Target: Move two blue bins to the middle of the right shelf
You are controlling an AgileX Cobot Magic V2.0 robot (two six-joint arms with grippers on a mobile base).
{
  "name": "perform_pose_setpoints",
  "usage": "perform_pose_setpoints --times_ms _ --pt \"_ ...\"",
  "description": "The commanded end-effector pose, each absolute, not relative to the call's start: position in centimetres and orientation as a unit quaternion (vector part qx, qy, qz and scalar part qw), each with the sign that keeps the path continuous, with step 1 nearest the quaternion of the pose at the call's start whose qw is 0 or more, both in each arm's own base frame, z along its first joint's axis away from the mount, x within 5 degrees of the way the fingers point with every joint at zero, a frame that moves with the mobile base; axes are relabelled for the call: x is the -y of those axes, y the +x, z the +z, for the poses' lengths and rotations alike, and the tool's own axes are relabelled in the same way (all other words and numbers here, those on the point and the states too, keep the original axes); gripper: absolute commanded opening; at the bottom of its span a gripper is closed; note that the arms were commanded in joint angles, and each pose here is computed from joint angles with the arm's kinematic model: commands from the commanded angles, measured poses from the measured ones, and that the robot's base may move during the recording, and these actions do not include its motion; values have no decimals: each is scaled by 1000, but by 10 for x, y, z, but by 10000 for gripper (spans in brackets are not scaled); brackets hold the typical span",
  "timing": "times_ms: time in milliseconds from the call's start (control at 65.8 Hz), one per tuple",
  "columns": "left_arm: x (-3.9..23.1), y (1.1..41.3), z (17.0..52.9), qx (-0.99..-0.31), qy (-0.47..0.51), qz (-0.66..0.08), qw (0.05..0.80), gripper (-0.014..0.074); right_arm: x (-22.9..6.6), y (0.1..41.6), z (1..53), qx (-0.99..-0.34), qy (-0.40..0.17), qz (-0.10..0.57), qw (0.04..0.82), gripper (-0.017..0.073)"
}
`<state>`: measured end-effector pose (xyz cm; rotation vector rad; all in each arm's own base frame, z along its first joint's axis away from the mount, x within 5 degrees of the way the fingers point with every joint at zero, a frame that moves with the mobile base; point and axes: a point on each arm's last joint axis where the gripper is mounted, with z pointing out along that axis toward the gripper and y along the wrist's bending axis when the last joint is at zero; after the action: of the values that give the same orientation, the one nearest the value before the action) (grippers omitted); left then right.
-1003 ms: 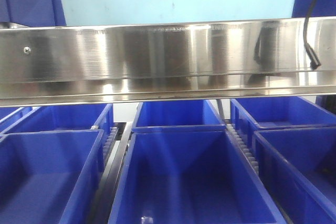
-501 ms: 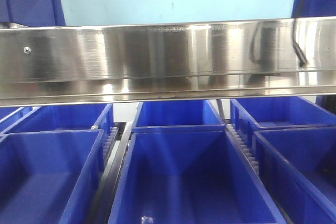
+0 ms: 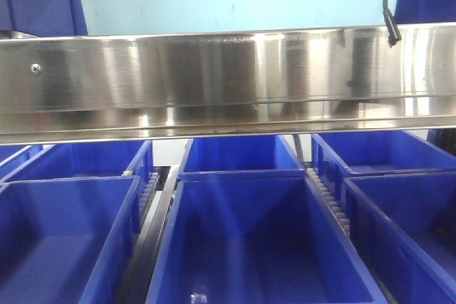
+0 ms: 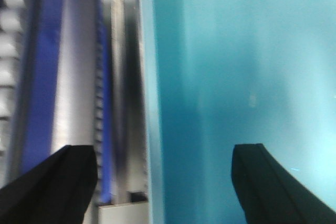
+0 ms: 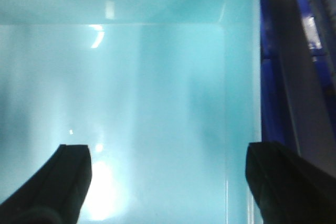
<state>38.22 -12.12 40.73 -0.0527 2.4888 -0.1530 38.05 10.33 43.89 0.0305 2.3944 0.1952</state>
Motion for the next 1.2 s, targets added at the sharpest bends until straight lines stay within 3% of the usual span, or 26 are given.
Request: perform_pose_setpoints --times_ms 0,182,365,760,1185 --pt "111 381 414 -944 -37 -104 310 430 -92 377 449 -923 14 60 380 475" --pt "106 383 414 -944 -39 -116 306 399 -74 370 459 -919 23 55 391 475" --pt "108 382 414 -944 -36 -119 306 400 -65 360 438 -936 26 55 347 475" --pt "113 382 396 -954 -31 -113 276 400 -70 351 388 -965 27 71 252 475" --pt "108 369 382 -963 -15 -105 246 400 -73 351 385 -965 22 86 246 475"
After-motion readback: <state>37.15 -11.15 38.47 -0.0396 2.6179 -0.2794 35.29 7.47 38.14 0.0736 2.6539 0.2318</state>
